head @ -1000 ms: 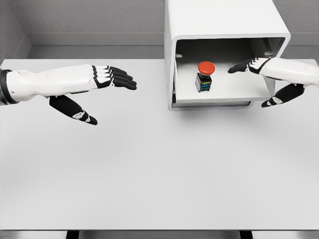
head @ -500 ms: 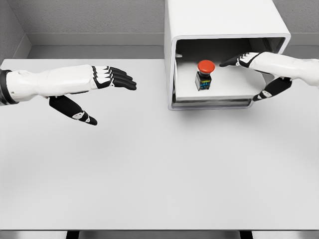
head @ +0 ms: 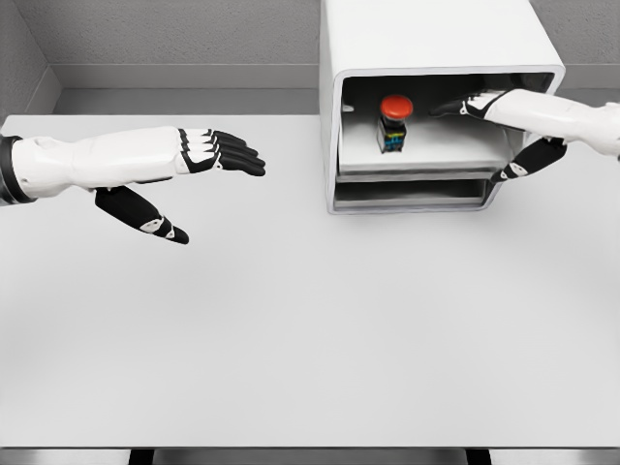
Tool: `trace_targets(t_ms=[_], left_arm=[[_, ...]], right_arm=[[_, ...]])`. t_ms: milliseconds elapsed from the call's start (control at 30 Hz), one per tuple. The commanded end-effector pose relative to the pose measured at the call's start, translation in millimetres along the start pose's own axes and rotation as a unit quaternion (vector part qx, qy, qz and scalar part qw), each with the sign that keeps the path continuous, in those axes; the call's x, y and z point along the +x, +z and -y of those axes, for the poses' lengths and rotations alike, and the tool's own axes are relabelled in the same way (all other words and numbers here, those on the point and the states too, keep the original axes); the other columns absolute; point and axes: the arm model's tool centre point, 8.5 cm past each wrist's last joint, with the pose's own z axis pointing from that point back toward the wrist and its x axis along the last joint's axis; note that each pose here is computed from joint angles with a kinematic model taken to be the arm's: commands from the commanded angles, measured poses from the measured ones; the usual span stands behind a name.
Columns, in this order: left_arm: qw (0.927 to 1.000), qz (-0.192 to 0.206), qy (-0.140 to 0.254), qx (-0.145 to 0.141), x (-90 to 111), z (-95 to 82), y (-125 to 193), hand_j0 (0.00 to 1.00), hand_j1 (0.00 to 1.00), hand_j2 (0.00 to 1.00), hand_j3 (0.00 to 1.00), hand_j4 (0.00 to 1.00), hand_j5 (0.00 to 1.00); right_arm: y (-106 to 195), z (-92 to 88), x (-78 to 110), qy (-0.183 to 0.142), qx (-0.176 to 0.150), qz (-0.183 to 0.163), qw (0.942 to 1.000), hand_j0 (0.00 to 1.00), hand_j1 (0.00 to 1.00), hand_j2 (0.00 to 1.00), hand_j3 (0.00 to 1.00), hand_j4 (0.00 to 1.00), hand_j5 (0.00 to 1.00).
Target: Slide open multi-storey tabletop storage cabinets and put open load switch and slide close multi-storey tabletop storage cabinets
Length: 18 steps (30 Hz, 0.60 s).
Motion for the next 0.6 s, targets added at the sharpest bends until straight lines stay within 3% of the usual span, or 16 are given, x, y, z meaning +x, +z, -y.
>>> trace_targets(t_ms=[0, 100, 200, 300, 400, 467, 567], left_arm=[[1.0000, 0.000, 0.003, 0.003, 0, -0.8, 0, 1.00, 1.00, 1.00, 1.00, 1.00, 1.00], [1.0000, 0.000, 0.003, 0.003, 0, -0.8, 0, 1.00, 1.00, 1.00, 1.00, 1.00, 1.00], [1.0000, -0.004, 0.001, 0.001, 0, -1.8, 4, 1.00, 1.00, 1.00, 1.00, 1.00, 1.00], [1.0000, -0.004, 0.001, 0.000, 1, -2.0, 4, 1.00, 1.00, 1.00, 1.00, 1.00, 1.00], [1.0000, -0.004, 0.000, 0.002, 1, -3.6, 5, 1.00, 1.00, 1.00, 1.00, 1.00, 1.00], [1.0000, -0.006, -0.001, 0.003, 1, -3.9, 6, 1.00, 1.00, 1.00, 1.00, 1.00, 1.00], [1.0000, -0.004, 0.000, 0.002, 1, -3.0, 5, 1.00, 1.00, 1.00, 1.00, 1.00, 1.00]], right_arm=[[8, 6.3, 7.3, 0.010, -0.001, 0.004, 0.9999, 1.00, 1.00, 1.00, 1.00, 1.00, 1.00], [23, 13.9, 15.8, 0.024, 0.002, 0.005, 0.9997, 1.00, 1.00, 1.00, 1.00, 1.00, 1.00], [39, 14.6, 17.9, 0.016, 0.003, 0.001, 0.9999, 1.00, 1.00, 1.00, 1.00, 1.00, 1.00], [43, 4.8, 47.2, 0.030, 0.029, 0.035, 0.9985, 1.00, 1.00, 1.00, 1.00, 1.00, 1.00], [48, -1.4, 61.3, 0.033, 0.044, 0.048, 0.9973, 1.00, 1.00, 1.00, 1.00, 1.00, 1.00], [58, -7.6, 61.8, 0.027, 0.056, 0.041, 0.9972, 1.00, 1.00, 1.00, 1.00, 1.00, 1.00], [67, -34.2, 55.4, 0.000, 0.081, 0.029, 0.9963, 1.00, 1.00, 1.00, 1.00, 1.00, 1.00]])
